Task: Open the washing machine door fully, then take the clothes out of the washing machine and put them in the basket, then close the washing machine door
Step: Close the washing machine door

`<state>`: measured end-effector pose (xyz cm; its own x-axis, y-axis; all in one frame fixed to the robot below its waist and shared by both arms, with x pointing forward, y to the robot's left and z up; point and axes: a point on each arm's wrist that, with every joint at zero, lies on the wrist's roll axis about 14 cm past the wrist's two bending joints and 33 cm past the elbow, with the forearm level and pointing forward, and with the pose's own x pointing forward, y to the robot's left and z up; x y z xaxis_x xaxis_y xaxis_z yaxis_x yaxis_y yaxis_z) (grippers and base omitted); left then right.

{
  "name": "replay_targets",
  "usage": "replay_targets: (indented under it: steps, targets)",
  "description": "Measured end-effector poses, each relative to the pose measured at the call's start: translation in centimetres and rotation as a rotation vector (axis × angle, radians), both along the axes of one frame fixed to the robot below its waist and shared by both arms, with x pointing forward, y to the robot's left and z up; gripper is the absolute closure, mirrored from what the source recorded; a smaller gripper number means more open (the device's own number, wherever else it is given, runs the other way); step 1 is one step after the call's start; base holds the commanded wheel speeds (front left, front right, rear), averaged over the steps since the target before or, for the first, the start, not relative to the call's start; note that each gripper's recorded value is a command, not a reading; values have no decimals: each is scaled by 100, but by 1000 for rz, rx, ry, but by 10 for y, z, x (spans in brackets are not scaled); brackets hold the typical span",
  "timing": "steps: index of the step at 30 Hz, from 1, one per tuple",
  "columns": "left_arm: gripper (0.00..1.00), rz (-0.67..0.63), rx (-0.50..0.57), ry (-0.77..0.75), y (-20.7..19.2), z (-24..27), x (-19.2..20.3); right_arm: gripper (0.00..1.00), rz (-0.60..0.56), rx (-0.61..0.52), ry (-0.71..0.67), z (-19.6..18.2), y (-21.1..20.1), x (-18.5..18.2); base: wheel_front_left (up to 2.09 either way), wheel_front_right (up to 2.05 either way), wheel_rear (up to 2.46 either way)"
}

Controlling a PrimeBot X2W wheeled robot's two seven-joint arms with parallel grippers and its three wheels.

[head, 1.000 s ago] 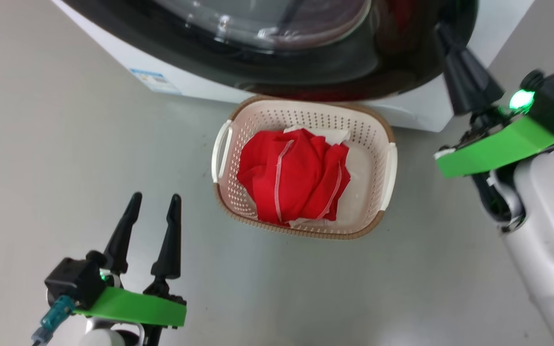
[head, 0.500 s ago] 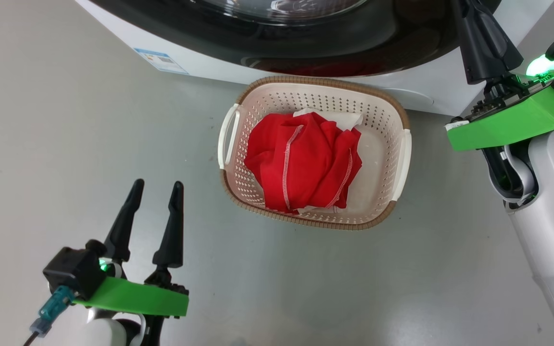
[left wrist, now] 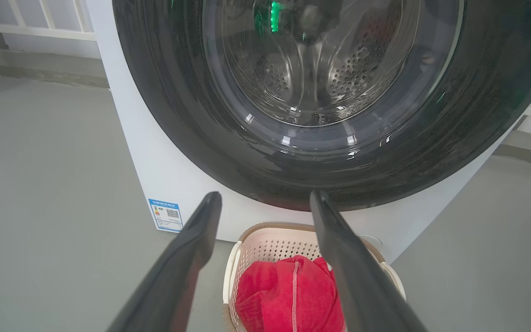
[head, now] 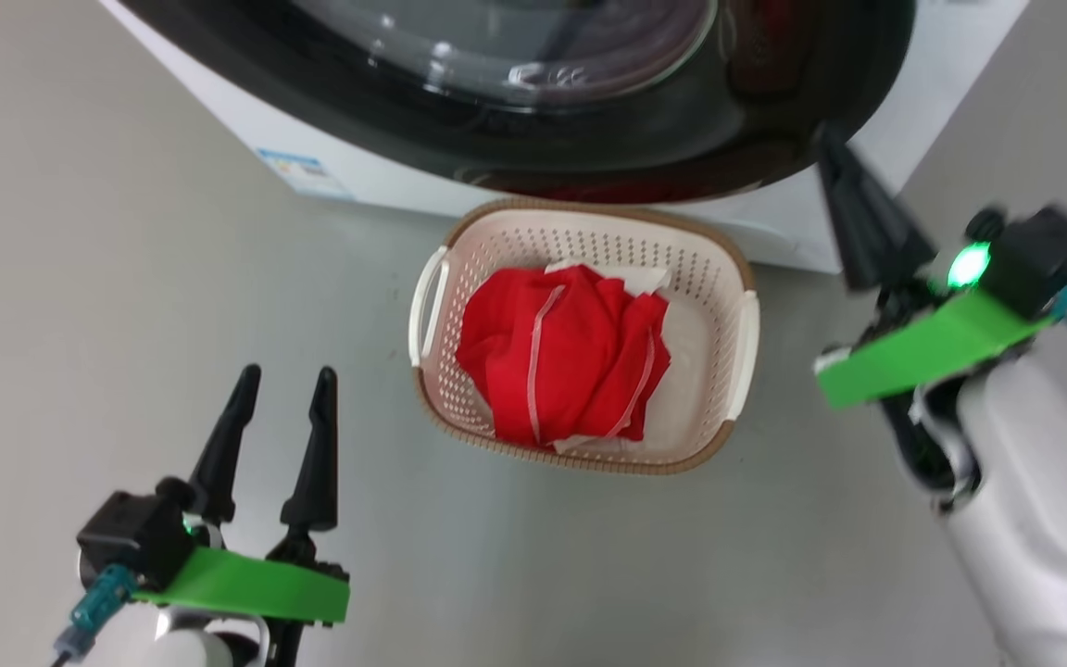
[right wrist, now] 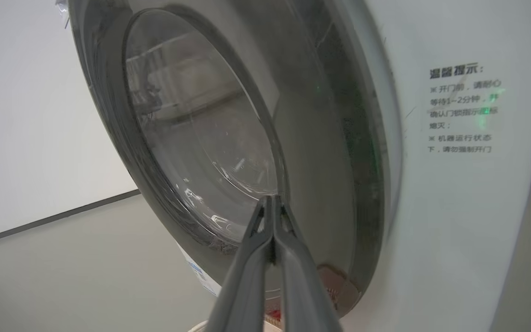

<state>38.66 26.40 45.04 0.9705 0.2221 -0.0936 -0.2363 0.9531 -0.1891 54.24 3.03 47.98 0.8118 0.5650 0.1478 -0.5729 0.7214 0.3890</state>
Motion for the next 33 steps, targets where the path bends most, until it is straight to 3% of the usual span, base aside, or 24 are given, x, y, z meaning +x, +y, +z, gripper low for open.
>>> replay_targets:
  steps: [3,4,5,33]
  targets:
    - [0,-1,2,2,-2,1,-7,50,1,-18,24,-5,-4,-15,0,0,0]
    - [0,-3,3,4,-3,0,-9,14,-2,-23,30,-6,-7,-20,0,0,0]
    - [0,-5,3,2,-3,1,-10,0,-7,-26,38,-7,-9,-24,0,0,0]
    - [0,-140,7,-29,-42,11,-30,0,-298,-88,182,-29,-125,-115,0,0,0]
